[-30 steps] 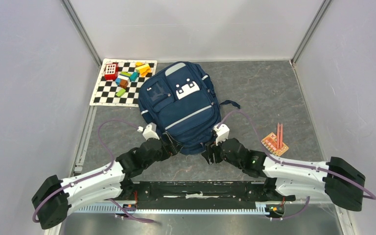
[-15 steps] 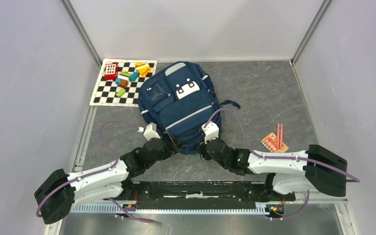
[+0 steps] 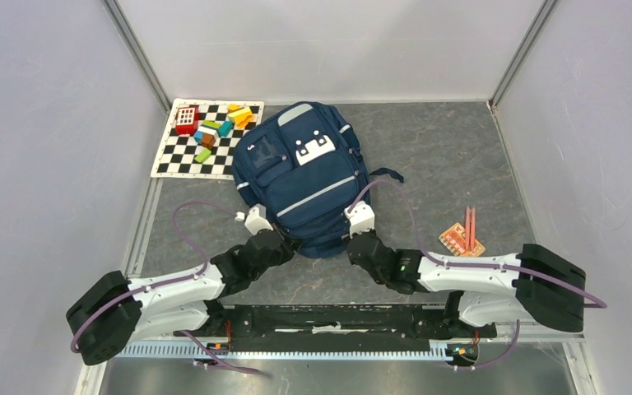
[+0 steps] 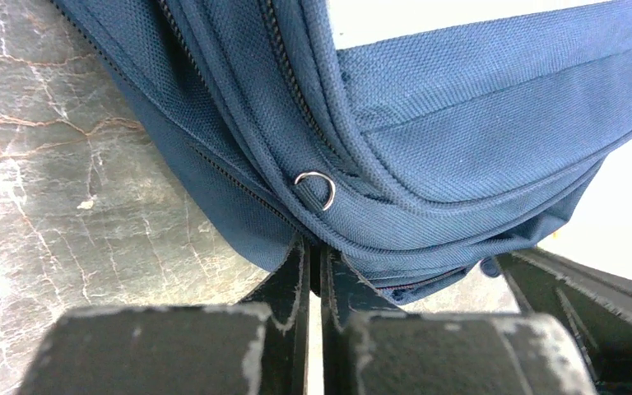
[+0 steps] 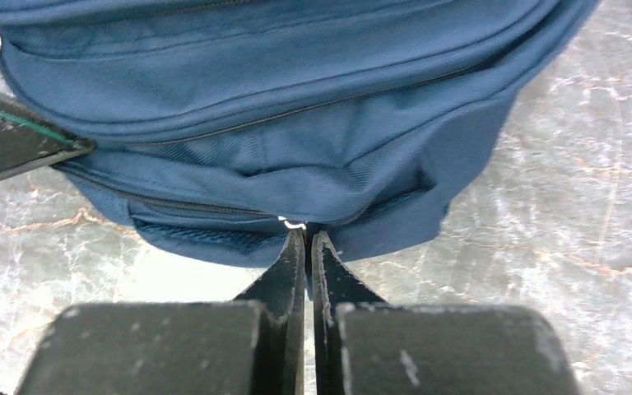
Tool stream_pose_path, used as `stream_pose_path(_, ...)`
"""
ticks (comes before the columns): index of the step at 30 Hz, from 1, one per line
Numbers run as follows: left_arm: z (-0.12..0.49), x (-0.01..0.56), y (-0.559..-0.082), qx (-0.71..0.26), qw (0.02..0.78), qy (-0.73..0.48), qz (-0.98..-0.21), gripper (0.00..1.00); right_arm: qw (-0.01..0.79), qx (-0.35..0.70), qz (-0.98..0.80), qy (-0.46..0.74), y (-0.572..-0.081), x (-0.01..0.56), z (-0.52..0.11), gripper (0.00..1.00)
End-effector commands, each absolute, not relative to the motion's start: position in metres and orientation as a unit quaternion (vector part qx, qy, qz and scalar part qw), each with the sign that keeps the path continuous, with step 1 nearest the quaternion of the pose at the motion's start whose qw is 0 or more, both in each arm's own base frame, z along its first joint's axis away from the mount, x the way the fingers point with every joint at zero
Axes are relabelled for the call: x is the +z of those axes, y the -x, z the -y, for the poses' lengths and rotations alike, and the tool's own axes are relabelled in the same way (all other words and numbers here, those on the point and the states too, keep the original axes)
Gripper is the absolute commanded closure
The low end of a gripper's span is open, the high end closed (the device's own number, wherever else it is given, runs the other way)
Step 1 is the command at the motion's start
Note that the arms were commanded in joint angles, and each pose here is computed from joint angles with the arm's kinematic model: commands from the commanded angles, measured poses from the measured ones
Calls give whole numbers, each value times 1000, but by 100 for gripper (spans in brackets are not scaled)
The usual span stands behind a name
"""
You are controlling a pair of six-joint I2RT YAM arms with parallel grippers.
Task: Pack the student bag
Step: Zip the student bag at the center of the board.
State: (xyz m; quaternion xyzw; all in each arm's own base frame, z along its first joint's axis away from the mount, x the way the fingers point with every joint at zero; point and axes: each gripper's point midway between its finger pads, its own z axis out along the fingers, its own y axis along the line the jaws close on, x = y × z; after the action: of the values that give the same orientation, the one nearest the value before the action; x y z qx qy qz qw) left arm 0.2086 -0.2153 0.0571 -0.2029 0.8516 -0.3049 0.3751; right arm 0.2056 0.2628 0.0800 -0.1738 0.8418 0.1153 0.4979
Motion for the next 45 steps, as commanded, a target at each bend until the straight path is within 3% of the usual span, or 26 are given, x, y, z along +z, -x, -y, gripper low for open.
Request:
stream_pose_path(1, 174, 57, -229, -228, 437, 233, -838, 98, 524, 57, -837, 147, -233, 98, -223, 100)
stream_pose_path(8, 146, 53, -218, -227, 448, 261, -824, 98, 512, 67, -846, 131, -271, 97, -187, 100)
stream_pose_path(12, 148, 67, -211, -237, 446, 226, -833, 97, 494, 107, -845, 174, -280, 101, -203, 100)
stream_pose_path(14, 149, 75, -206, -239, 441, 207, -840, 74, 480, 132, -844, 201, -276, 105, -215, 100)
stream_pose_path(15, 147, 77, -203, -234, 439, 197, -845, 53, 476, 141, -843, 208, -273, 107, -219, 100)
stream_pose_path(17, 147, 93, -202, -231, 448, 166, -848, 27, 473, 160, -840, 212, -268, 108, -223, 100)
stream_pose_path(18, 147, 101, -201, -229, 454, 148, -848, 20, 473, 167, -839, 210, -266, 107, -224, 100)
stream_pose_path(21, 153, 130, -206, -219, 478, 76, -847, 10, 467, 196, -838, 205, -258, 104, -230, 100)
stream_pose_path(28, 209, 167, -216, -219, 460, -111, -853, 5, 454, 254, -830, 202, -246, 107, -245, 100)
stream_pose_path(34, 272, 185, -212, -211, 478, -246, -816, 3, 445, 275, -830, 196, -240, 105, -248, 100)
stream_pose_path(45, 328, 143, -216, -139, 464, -355, -800, 10, 445, 283, -832, 172, -233, 103, -241, 100)
